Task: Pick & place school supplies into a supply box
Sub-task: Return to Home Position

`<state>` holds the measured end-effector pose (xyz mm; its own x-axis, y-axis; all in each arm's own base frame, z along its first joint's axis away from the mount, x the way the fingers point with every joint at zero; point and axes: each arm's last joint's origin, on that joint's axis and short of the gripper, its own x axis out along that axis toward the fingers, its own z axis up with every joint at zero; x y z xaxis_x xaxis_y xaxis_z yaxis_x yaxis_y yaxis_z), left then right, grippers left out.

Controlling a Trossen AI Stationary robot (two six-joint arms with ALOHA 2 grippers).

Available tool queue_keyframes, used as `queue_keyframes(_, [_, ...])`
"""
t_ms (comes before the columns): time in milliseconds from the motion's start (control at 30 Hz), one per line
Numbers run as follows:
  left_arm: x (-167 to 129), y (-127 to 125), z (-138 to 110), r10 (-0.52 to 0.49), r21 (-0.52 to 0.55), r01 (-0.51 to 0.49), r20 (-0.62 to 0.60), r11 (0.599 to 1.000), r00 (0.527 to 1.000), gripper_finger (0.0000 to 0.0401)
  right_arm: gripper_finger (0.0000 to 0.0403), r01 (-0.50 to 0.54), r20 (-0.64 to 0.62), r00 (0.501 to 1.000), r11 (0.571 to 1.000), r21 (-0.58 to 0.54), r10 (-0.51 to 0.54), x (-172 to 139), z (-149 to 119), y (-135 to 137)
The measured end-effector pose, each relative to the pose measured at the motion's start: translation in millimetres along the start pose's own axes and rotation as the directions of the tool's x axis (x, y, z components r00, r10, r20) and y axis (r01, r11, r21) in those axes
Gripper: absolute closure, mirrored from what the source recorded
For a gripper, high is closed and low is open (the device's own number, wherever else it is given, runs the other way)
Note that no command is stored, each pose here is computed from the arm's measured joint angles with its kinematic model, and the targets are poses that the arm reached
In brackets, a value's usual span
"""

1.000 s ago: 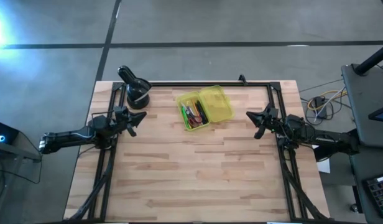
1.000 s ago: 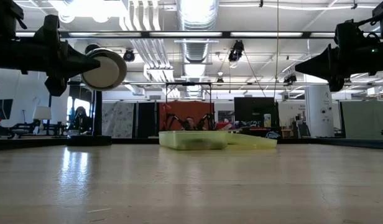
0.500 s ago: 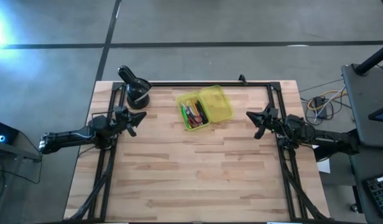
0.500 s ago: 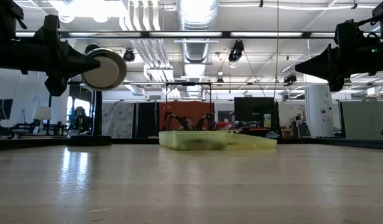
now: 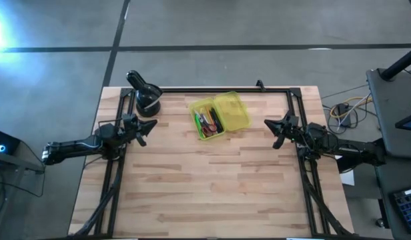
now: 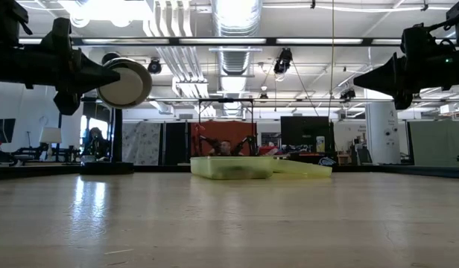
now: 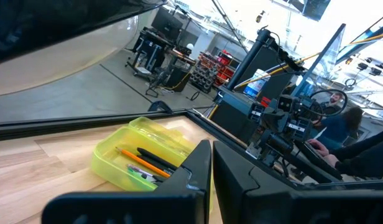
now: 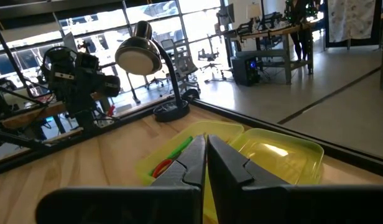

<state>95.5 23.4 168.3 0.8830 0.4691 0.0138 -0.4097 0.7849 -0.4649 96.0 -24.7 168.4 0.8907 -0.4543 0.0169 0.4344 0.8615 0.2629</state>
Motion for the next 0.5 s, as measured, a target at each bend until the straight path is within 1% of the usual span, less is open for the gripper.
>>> queue_keyframes(500, [0.0,-0.3,0.8,-0.003,-0.002,0.003,0.006,1.000,1.000,0.0401,0.0394,0.000,0.000,1.000,1.000,0.000,0.000,0.0,0.0,0.0])
